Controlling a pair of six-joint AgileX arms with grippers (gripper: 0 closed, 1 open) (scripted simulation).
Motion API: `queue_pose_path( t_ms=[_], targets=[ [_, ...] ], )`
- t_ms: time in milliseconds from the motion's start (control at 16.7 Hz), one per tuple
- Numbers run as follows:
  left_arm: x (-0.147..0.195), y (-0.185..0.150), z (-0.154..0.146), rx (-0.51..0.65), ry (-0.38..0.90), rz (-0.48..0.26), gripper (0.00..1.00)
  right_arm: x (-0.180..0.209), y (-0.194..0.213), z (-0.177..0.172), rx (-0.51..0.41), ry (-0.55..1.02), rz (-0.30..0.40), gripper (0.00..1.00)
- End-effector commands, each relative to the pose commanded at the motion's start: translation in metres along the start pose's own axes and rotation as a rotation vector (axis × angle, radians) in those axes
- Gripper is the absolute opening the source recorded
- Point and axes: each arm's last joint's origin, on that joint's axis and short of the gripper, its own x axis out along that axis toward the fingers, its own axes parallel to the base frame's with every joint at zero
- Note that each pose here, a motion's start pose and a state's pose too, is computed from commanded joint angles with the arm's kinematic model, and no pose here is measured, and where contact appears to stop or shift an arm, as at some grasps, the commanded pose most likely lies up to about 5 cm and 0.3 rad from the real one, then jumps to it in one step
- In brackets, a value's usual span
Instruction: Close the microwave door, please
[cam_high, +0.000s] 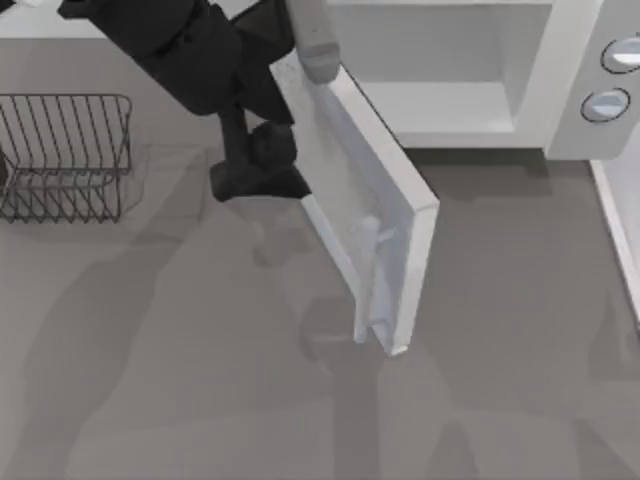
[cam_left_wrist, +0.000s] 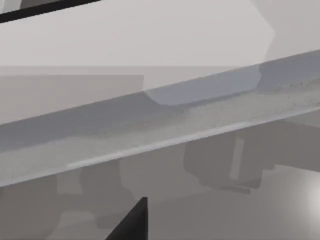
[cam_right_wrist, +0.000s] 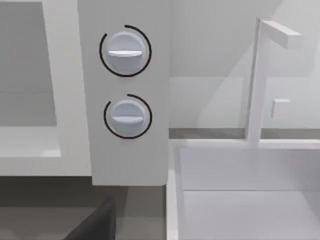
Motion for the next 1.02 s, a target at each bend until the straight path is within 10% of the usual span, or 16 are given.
queue_pose_path(
  t_ms=[480, 1020],
  targets=[
    [0.0, 0.0, 0.0, 0.0, 0.0, 0.0, 0.02, 0.0, 0.0, 0.0, 0.0, 0.0, 0.0, 1.0],
    [-0.0003, 0.0005, -0.0005, -0.002, 0.0, 0.001, 0.0, 0.0, 0.0, 0.0, 0.0, 0.0, 0.0, 1.0]
  ],
)
